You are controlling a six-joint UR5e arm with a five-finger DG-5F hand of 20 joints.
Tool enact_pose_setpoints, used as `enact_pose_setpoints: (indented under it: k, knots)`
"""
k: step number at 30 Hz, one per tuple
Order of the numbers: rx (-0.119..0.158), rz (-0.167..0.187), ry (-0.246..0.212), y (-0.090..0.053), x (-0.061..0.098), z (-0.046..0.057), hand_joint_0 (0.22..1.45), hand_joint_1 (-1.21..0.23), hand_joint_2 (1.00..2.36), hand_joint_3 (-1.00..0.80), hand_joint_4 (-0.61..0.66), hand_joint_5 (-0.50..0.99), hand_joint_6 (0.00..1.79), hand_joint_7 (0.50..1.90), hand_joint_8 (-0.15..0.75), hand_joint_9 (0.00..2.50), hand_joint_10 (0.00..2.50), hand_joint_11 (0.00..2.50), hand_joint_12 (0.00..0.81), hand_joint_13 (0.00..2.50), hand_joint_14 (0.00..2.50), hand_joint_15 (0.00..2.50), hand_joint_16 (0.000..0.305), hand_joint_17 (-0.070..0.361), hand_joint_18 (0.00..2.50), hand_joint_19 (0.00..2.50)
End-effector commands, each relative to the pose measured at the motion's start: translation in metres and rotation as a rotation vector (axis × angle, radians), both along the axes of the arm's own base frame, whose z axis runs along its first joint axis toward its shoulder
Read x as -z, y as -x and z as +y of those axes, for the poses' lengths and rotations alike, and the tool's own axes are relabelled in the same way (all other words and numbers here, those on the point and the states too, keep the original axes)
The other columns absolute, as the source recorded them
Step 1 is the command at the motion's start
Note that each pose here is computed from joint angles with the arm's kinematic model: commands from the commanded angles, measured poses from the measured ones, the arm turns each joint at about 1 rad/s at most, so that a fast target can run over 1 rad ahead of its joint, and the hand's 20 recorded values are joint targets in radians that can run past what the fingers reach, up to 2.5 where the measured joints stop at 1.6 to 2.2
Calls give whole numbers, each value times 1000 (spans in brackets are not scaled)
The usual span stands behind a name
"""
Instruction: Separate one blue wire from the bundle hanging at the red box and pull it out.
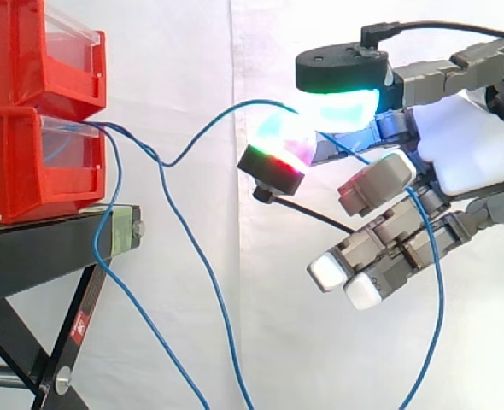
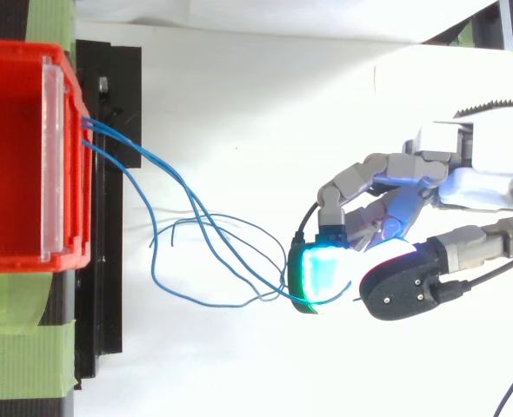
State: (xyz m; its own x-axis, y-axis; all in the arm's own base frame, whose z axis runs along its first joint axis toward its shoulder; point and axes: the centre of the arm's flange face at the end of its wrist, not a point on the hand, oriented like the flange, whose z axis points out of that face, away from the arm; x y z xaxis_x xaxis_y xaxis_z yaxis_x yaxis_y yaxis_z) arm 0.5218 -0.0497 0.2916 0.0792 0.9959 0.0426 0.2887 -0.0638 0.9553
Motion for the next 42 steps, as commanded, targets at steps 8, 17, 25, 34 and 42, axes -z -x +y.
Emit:
enact_pose_setpoints:
  k: [8, 17, 25, 34, 42]
  knots:
    - [0, 0, 0, 0, 0, 0, 463, -584, 2137, -49, -538, -56, 853, 1178, 295, 1150, 22, 1440, 461, 535, 14, 817, 58, 132, 421, 493]
    - [0, 0, 0, 0, 0, 0, 465, -581, 2134, -49, -531, -57, 855, 1166, 295, 1153, 26, 1443, 460, 551, 14, 820, 58, 131, 422, 496]
    - [0, 0, 0, 0, 0, 0, 465, -581, 2129, -47, -532, -57, 856, 1163, 289, 1152, 21, 1446, 461, 569, 14, 833, 58, 131, 422, 495]
    - [0, 0, 0, 0, 0, 0, 462, -574, 2141, -51, -533, -57, 857, 1155, 291, 1152, 32, 1428, 464, 580, 14, 842, 58, 131, 425, 494]
    - [0, 0, 0, 0, 0, 0, 463, -573, 2135, -50, -534, -58, 858, 1148, 291, 1156, 30, 1445, 464, 582, 14, 837, 58, 131, 429, 492]
